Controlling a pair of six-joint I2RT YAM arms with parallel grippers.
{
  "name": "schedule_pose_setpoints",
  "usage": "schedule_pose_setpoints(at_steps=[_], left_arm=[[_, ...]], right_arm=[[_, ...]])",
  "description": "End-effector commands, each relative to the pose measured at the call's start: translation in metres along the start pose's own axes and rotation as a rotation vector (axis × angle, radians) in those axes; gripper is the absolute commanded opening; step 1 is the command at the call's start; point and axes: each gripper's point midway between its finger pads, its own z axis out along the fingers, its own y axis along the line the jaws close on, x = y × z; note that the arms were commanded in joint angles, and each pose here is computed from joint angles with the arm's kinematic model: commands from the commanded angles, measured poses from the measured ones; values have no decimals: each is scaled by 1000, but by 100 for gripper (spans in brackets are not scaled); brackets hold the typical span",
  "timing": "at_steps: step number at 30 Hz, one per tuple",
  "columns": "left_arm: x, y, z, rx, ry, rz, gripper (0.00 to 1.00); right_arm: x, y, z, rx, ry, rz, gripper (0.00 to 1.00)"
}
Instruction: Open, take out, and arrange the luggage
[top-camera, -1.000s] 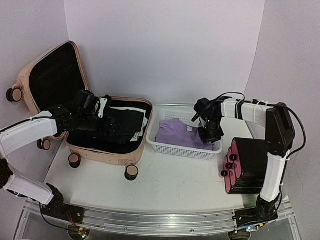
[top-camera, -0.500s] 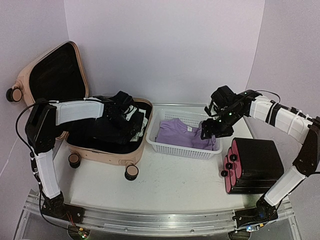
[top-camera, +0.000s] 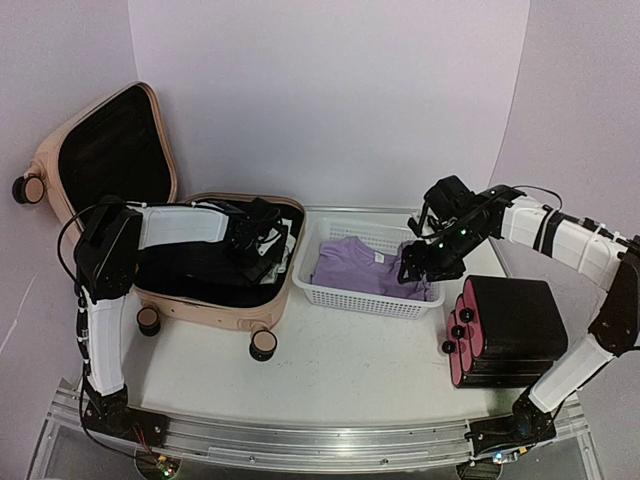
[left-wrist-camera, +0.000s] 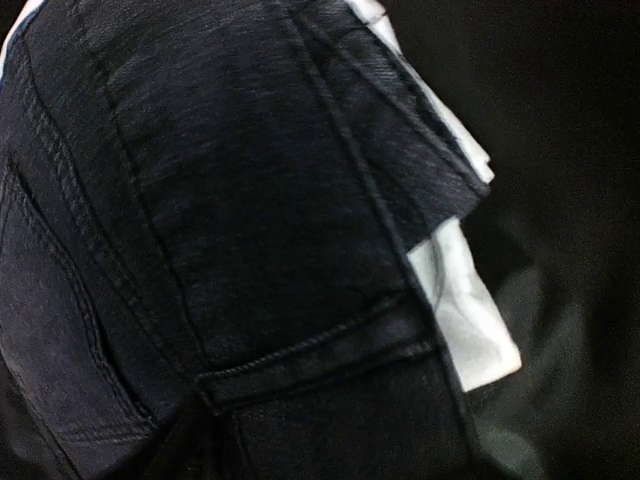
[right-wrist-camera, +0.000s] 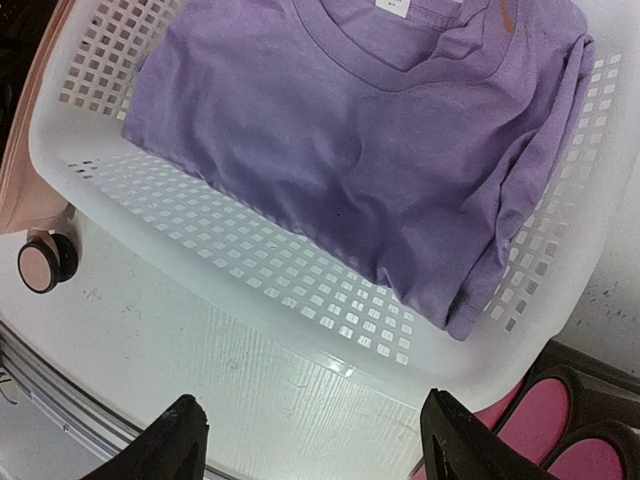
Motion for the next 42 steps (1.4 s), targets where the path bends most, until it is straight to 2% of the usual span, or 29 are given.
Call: schedule_pose_setpoints(at_steps=[1, 7, 11, 14, 18, 23, 28, 34, 42], left_arm=[[-26, 26, -23, -71, -86, -46, 49], [-41, 33, -54, 7, -183, -109, 22], [-47, 41, -69, 44, -232, -142, 12], [-47, 46, -81, 56, -261, -157, 0], [-47, 52, -105, 77, -322, -185, 0], [-50, 37, -140, 205, -407, -166, 0], [-45, 19, -165, 323, -456, -143, 0], [-36, 3, -176, 425, -469, -142, 0], [-35, -12, -179, 477, -469, -130, 0]], right_arm=[[-12, 15, -5, -70, -47, 26, 74], [-33, 38, -1, -182, -91, 79, 75], [-57, 58, -2, -260, -124, 124, 75], [-86, 73, 2, -339, -176, 262, 76], [-127, 108, 13, -454, -215, 427, 79], [-180, 151, 32, -580, -304, 553, 98], [-214, 188, 57, -717, -284, 707, 98], [-218, 218, 80, -703, -275, 772, 98], [-198, 224, 110, -635, -243, 840, 98]])
